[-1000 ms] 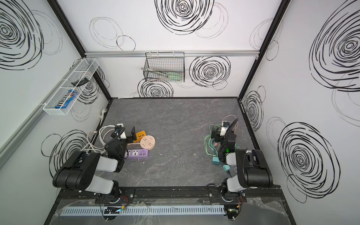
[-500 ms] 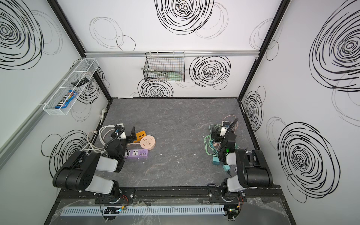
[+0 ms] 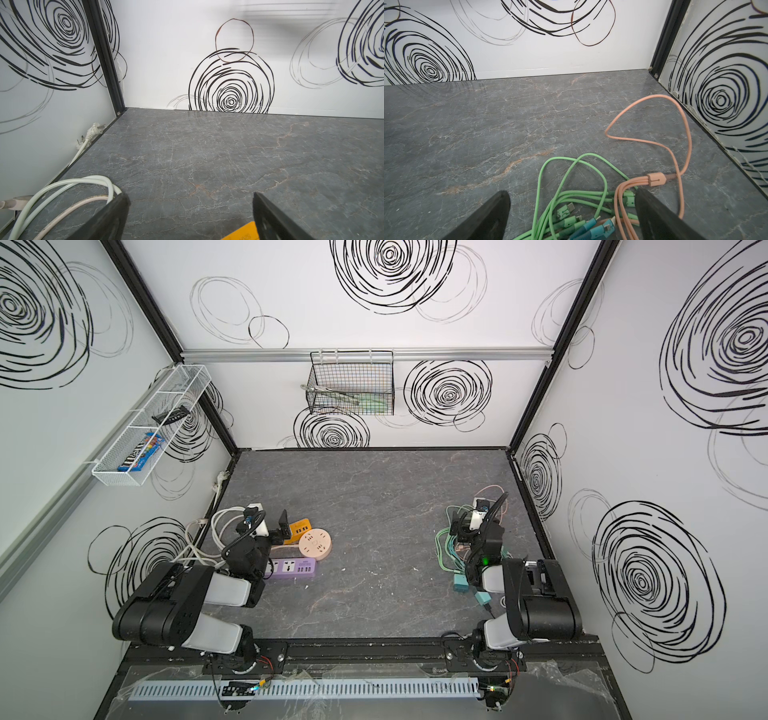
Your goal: Insert the plug
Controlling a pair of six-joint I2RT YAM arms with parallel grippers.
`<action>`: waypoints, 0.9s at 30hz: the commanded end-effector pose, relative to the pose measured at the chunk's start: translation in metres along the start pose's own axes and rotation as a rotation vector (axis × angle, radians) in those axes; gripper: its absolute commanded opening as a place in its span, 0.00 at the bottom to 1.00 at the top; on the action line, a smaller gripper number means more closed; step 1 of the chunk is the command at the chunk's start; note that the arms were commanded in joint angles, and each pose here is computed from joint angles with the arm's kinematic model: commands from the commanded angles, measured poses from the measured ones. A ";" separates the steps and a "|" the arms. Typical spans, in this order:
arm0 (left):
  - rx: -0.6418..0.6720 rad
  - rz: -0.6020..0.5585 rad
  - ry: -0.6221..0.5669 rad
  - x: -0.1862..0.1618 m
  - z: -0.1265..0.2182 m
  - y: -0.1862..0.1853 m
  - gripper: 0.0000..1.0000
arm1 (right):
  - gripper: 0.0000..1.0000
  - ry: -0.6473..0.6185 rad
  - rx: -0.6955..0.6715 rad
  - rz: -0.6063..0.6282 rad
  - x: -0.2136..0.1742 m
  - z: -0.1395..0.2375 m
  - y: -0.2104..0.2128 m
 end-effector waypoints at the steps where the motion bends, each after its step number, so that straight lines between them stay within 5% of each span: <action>1: 0.011 0.010 -0.068 0.017 -0.004 0.004 0.96 | 0.97 -0.044 0.015 -0.003 0.012 -0.003 0.003; 8: 0.020 0.013 -0.069 0.017 -0.003 0.005 0.96 | 0.97 -0.045 0.020 -0.007 0.012 -0.002 0.003; 16: 0.322 0.114 -0.005 0.039 0.009 0.052 0.96 | 0.97 0.029 -0.086 -0.082 0.048 -0.020 -0.005; 21: 0.479 0.334 -0.010 0.065 0.014 0.072 0.96 | 0.97 0.009 -0.207 -0.238 0.083 -0.016 -0.012; 25: 0.369 0.510 0.075 0.074 -0.005 0.062 0.96 | 0.97 -0.011 -0.302 -0.447 0.093 -0.006 -0.024; 27: 0.296 0.585 0.131 0.073 -0.016 0.053 0.96 | 0.97 0.045 -0.235 -0.516 0.091 -0.002 -0.021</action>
Point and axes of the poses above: each gripper's point midway between its finger pads, its own z axis back along the fingers, its own y axis along the line the jaws close on, x = y × z, the point moved 3 cm from there along z, back along the fingers, and after that the axes turned 14 degrees about -z, right-handed, at the moved point
